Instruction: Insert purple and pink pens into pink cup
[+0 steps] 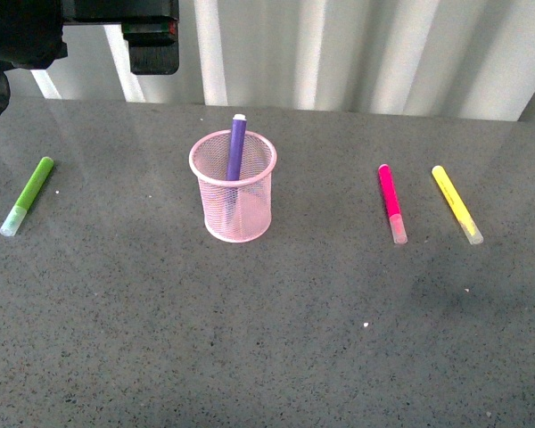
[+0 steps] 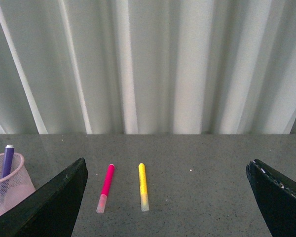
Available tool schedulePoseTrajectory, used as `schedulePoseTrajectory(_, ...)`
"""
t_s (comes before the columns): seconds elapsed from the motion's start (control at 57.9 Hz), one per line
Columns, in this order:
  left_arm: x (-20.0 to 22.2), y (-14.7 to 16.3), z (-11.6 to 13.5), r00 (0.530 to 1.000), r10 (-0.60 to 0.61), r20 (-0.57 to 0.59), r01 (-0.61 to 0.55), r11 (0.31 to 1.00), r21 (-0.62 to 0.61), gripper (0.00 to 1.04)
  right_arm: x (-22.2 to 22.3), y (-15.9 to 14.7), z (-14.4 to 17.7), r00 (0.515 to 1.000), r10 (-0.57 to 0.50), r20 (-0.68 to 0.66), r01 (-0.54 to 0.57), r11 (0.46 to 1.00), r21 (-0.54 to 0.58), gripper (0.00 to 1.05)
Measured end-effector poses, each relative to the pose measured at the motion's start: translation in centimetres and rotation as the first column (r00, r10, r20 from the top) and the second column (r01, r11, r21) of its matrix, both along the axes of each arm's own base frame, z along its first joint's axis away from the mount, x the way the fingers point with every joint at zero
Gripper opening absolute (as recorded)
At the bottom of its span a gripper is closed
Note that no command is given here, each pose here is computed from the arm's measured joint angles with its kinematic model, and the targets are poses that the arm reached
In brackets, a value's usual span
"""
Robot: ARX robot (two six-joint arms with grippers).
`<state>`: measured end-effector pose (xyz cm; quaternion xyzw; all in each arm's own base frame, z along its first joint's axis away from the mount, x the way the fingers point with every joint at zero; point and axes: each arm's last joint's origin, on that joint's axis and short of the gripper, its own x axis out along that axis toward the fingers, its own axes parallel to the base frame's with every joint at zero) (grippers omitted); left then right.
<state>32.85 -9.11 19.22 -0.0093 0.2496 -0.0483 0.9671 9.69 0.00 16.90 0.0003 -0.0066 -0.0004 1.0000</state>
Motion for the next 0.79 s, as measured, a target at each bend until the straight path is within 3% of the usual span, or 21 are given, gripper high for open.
schedulePoseTrajectory(0.104,0.0,0.0,-0.2,1.0,-0.002,0.003,0.002,1.0,0.012,0.98,0.0,0.0,0.0,1.0,0.0,0.0,0.0,1.0,0.0,0.98)
schedulePoseTrajectory(0.224,-1.4,0.8,-1.3,0.954,0.057,0.293,-0.065,0.998,0.017,0.79,0.0,0.0,0.0,1.0,0.0,0.0,0.0,1.0,0.0,0.98)
schedulePoseTrajectory(0.294,-3.2,2.2,-1.7,0.913,0.077,0.401,-0.082,0.997,-0.005,0.66,0.0,0.0,0.0,1.0,-0.001,0.0,0.001,1.0,0.0,0.98)
schedulePoseTrajectory(0.397,-5.6,4.0,-1.2,0.876,0.097,0.473,-0.098,0.995,-0.024,0.49,0.0,0.0,0.0,1.0,0.0,0.0,0.0,1.0,0.0,0.98)
schedulePoseTrajectory(0.587,-10.3,6.2,-2.0,0.878,0.083,0.472,-0.087,0.996,-0.015,0.04,0.0,0.0,0.0,1.0,0.0,0.0,0.0,1.0,0.0,0.98)
schedulePoseTrajectory(0.794,-13.2,7.4,-3.2,0.882,0.091,0.463,-0.098,0.995,-0.009,0.04,0.0,0.0,0.0,1.0,0.0,0.0,0.0,1.0,0.0,0.98)
